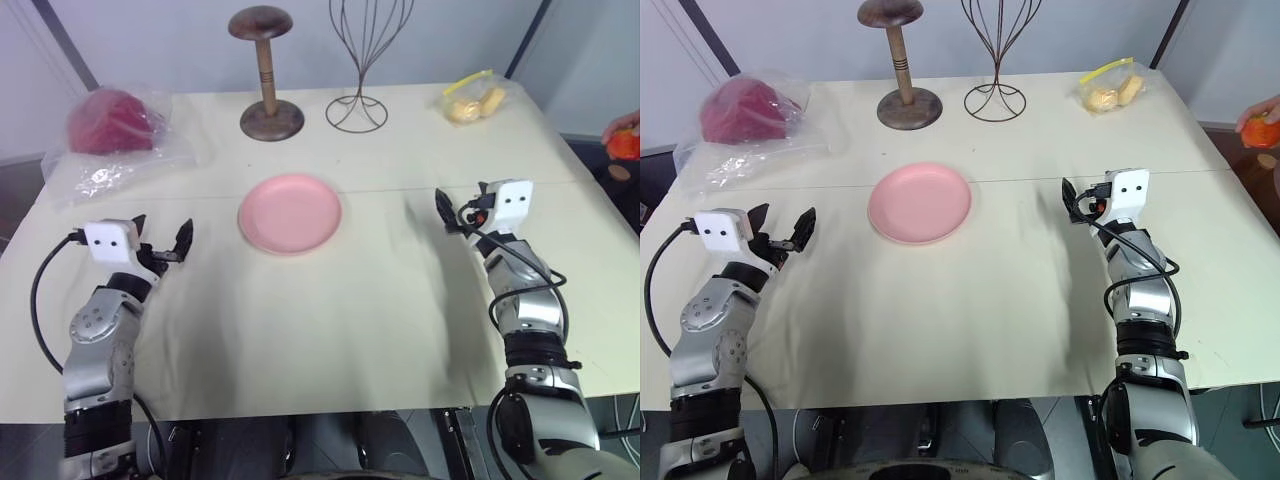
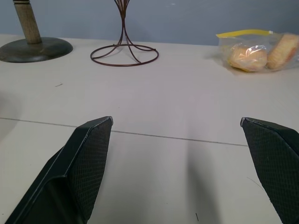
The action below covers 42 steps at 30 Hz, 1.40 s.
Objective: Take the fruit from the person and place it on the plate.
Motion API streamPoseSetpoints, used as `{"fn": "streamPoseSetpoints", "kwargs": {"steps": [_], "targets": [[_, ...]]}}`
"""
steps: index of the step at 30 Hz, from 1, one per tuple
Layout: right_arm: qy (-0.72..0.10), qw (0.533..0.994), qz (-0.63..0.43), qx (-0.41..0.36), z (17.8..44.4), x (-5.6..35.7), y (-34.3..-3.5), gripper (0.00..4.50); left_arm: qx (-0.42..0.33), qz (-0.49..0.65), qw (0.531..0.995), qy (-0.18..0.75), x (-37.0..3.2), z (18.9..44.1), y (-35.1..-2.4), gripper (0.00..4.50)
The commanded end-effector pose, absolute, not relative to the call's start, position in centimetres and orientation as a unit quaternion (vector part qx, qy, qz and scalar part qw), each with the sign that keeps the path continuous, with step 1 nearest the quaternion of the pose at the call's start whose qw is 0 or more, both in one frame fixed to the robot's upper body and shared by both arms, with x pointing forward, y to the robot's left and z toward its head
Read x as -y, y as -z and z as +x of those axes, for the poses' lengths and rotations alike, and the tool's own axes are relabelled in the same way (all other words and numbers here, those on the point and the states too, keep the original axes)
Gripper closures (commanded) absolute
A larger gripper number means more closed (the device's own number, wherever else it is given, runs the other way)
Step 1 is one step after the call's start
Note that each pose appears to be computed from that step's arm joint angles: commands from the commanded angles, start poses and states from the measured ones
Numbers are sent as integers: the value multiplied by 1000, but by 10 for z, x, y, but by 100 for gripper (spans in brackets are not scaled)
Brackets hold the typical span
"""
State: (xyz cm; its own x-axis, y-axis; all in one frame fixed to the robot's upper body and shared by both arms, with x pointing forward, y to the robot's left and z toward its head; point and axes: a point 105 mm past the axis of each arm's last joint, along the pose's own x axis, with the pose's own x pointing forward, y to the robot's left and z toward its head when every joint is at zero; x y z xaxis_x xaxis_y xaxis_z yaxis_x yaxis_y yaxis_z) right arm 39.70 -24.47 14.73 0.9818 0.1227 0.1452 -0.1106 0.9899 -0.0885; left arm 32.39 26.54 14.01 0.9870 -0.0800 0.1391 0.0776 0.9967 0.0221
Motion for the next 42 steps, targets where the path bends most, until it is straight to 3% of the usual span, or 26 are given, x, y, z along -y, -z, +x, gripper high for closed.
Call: {"fn": "streamPoseSetpoints", "kwargs": {"steps": [1, 42], "targets": [[-58, 992, -45, 106, 397, 244, -163, 3, 93, 22, 994, 46, -266, 323, -154, 0], [-59, 991, -49, 111, 400, 244, -167, 3, 108, 15, 993, 45, -266, 326, -158, 0]]}}
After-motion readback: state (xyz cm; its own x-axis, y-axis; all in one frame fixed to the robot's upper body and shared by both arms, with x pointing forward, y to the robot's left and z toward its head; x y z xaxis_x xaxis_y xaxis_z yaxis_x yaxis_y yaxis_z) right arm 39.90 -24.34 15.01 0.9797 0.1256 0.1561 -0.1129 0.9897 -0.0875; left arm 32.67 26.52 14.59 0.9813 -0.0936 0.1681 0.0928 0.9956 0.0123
